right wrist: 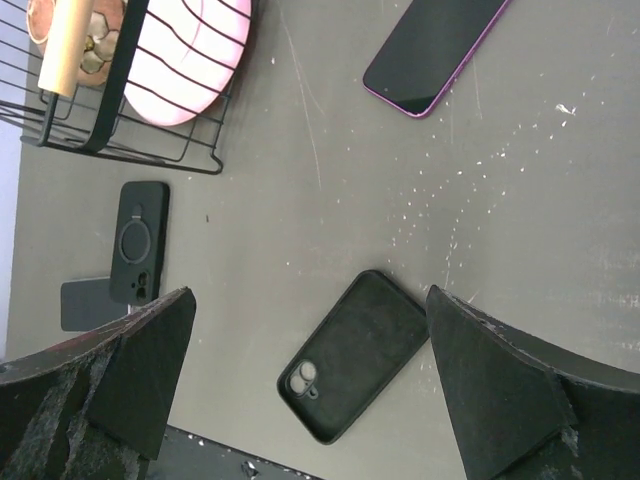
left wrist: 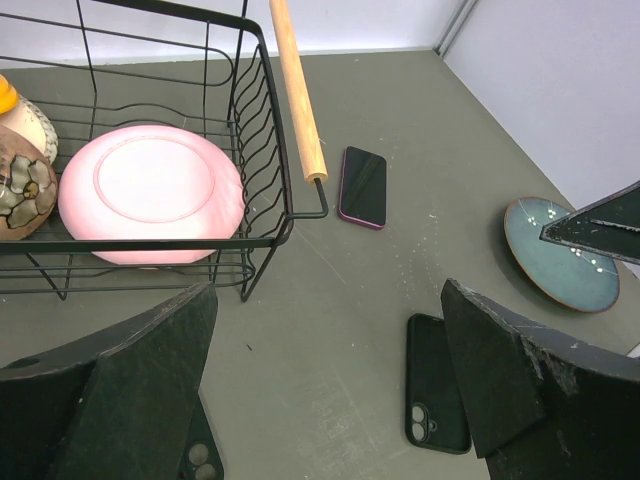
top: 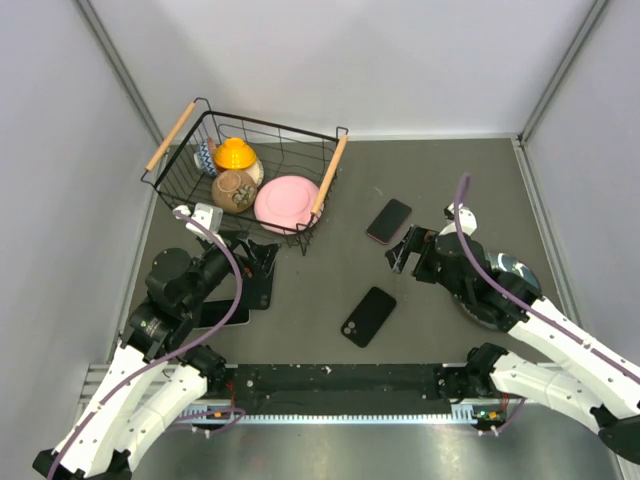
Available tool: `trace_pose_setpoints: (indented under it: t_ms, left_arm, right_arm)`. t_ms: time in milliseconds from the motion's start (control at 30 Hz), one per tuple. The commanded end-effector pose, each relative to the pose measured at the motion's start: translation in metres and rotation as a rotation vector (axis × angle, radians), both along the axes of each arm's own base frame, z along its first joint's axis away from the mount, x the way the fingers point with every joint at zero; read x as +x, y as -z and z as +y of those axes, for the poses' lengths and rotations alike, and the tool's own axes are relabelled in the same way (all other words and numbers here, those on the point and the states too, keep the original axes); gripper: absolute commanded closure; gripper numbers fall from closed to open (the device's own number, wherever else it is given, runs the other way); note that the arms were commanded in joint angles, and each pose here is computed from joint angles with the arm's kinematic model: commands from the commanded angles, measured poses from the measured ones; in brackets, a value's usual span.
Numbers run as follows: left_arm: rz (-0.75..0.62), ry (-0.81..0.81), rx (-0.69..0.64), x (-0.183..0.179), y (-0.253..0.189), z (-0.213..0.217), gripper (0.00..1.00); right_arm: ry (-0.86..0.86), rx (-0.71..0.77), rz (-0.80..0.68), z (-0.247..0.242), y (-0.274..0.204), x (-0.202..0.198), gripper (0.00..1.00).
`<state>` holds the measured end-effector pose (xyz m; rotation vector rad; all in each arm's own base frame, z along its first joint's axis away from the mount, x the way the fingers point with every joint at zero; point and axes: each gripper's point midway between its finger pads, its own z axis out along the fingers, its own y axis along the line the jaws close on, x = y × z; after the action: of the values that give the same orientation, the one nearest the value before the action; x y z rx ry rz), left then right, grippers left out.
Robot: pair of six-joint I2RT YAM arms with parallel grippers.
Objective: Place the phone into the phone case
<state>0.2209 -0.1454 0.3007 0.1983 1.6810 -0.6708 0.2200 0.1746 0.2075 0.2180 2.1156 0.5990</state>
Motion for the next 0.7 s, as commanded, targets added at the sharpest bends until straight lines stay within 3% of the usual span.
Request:
trace_pose_setpoints:
  t_ms: [0,233,667]
  left_arm:
    - [-0.045,-0.003,-0.02,0.002,-0.014,0.0,0.01]
    - [-0.046,-0.009,-0.018,0.003,-0.013,0.001,0.01]
    - [-0.05,-0.006,-0.021,0.002,-0.014,0.001,0.01]
  right_arm:
    - [-0.017,0.031,-0.032,0.006,-0.022,0.001,0.01]
    - [-0.073,-0.051,-0.04,0.005,-0.012,-0.001,0.01]
    - [-0.546,-0.531,0.039,0.025,0.059,-0.001,0.12]
